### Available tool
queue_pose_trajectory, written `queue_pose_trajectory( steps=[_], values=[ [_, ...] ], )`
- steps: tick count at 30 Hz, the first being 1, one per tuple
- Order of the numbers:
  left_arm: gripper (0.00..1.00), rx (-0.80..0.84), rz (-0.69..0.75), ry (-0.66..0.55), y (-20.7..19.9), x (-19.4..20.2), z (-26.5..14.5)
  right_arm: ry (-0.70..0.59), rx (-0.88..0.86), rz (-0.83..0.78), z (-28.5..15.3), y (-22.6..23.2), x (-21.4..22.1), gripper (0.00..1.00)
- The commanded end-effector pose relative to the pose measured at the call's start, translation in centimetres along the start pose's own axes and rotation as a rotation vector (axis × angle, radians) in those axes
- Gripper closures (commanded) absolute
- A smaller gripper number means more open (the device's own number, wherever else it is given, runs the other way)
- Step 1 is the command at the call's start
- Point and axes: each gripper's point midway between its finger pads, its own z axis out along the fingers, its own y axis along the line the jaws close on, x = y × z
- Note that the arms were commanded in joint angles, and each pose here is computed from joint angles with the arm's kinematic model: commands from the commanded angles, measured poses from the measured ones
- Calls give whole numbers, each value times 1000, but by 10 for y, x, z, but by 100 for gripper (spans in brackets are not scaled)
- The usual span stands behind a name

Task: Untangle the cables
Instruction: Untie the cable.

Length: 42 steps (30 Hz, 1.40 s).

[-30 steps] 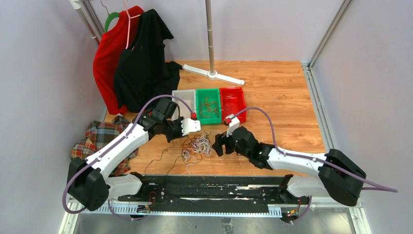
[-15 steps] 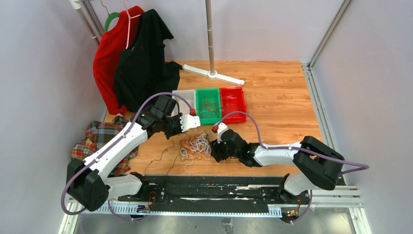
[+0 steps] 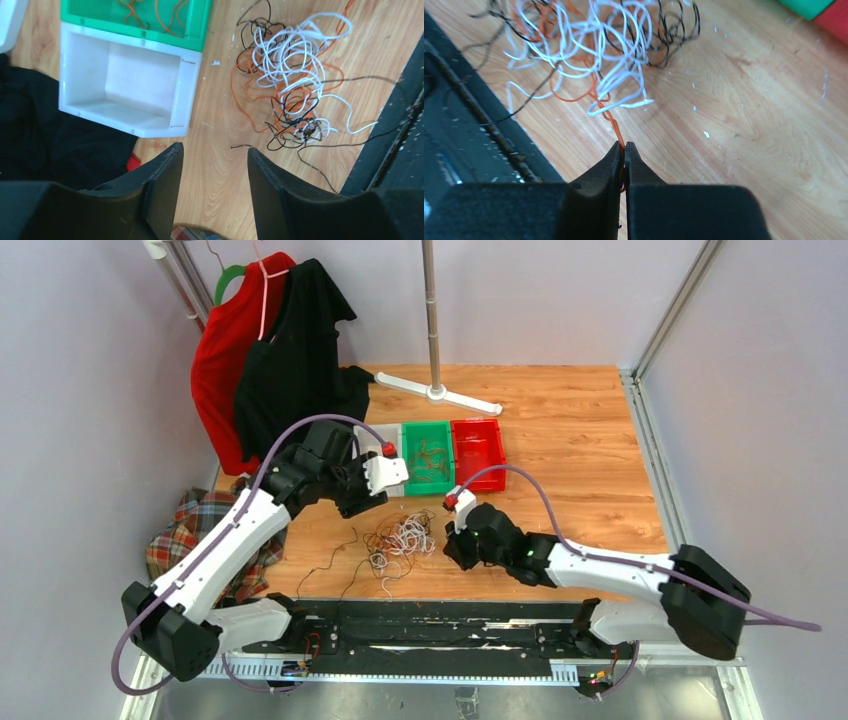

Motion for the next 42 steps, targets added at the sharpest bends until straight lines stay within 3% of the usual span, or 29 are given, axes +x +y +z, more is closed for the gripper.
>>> queue_pose_trajectory(
  steps=[1, 11, 20, 24, 29, 33, 37, 39, 42],
  values=[
    [44, 21, -26, -107, -8, -28, -30, -90, -66, 9, -24, 19, -38, 99],
    [34, 246, -61, -307, -50, -74, -44, -309, -215, 2, -70, 61, -140, 99],
    [34, 333, -39, -360, -58, -94, -43, -320, -309, -1, -72, 86, -173, 99],
    [44, 319, -48, -328, -55, -87, -31, -330, -318, 4, -76, 87, -173, 99],
    [64, 238, -75, -289, -45, -72, -16, -378, -333, 31, -90, 86, -173, 99],
    [68, 328, -136, -348, -63, -80, -19, -403, -330, 47, -101, 82, -175, 100],
    [82, 423, -219, -398, -79, -91, -26, -423, -336, 79, -111, 78, -177, 99],
    [80, 450, -226, -421, -84, -96, -31, -425, -341, 91, -113, 78, -177, 99],
    [53, 480, -209, -458, -90, -101, -40, -408, -357, 98, -114, 81, -174, 99]
  ],
)
